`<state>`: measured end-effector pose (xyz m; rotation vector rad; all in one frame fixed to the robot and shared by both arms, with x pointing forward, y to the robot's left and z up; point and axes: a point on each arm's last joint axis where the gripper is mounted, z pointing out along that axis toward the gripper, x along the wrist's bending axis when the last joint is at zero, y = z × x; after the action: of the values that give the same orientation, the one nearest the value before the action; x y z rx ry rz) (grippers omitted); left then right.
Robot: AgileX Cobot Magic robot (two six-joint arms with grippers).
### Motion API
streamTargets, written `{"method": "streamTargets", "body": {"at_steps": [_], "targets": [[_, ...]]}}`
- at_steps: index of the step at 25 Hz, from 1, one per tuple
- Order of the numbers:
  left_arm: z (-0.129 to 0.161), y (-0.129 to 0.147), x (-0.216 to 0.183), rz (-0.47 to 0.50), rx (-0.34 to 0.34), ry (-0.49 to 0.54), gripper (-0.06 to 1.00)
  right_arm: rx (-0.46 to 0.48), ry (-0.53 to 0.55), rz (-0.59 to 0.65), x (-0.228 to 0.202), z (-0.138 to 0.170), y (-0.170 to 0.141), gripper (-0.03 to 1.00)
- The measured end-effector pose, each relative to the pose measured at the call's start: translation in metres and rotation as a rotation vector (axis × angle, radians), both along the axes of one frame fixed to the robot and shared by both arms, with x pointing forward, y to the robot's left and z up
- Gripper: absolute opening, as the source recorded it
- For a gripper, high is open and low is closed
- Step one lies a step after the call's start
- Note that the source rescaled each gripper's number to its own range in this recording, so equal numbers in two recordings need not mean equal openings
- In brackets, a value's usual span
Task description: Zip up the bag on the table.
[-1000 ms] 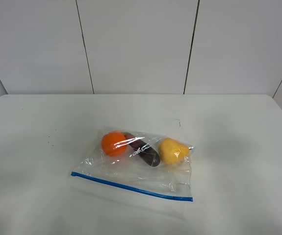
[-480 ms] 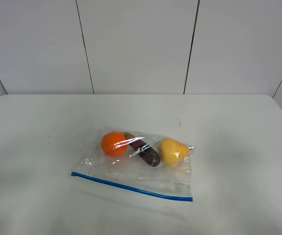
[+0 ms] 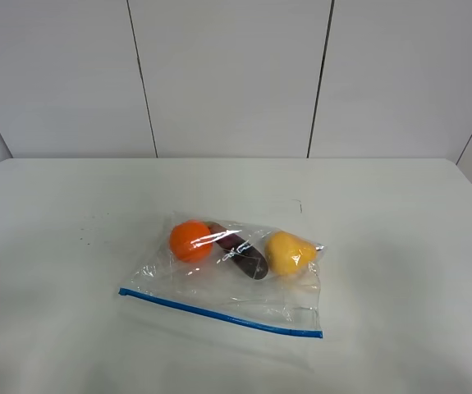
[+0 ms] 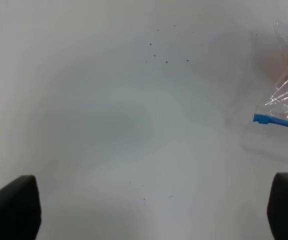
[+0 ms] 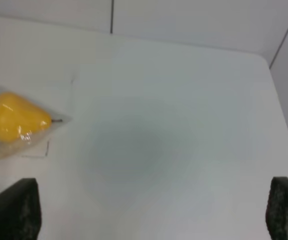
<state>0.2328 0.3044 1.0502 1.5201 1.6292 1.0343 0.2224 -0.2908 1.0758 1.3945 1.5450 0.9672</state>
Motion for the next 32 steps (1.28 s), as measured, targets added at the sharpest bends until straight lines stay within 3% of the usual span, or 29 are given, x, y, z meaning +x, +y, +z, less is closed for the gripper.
{"method": "streamTargets", "body": {"at_steps": [7,32], "targets": [[0.000,0.000,0.000,0.000,0.000,0.000,0.93,0.017,0.084,-0.003,0.012,-0.024,-0.001,1.00],[0.000,0.000,0.000,0.000,0.000,0.000,0.93,0.039,0.072,-0.013,0.013,-0.024,-0.001,1.00]]}}
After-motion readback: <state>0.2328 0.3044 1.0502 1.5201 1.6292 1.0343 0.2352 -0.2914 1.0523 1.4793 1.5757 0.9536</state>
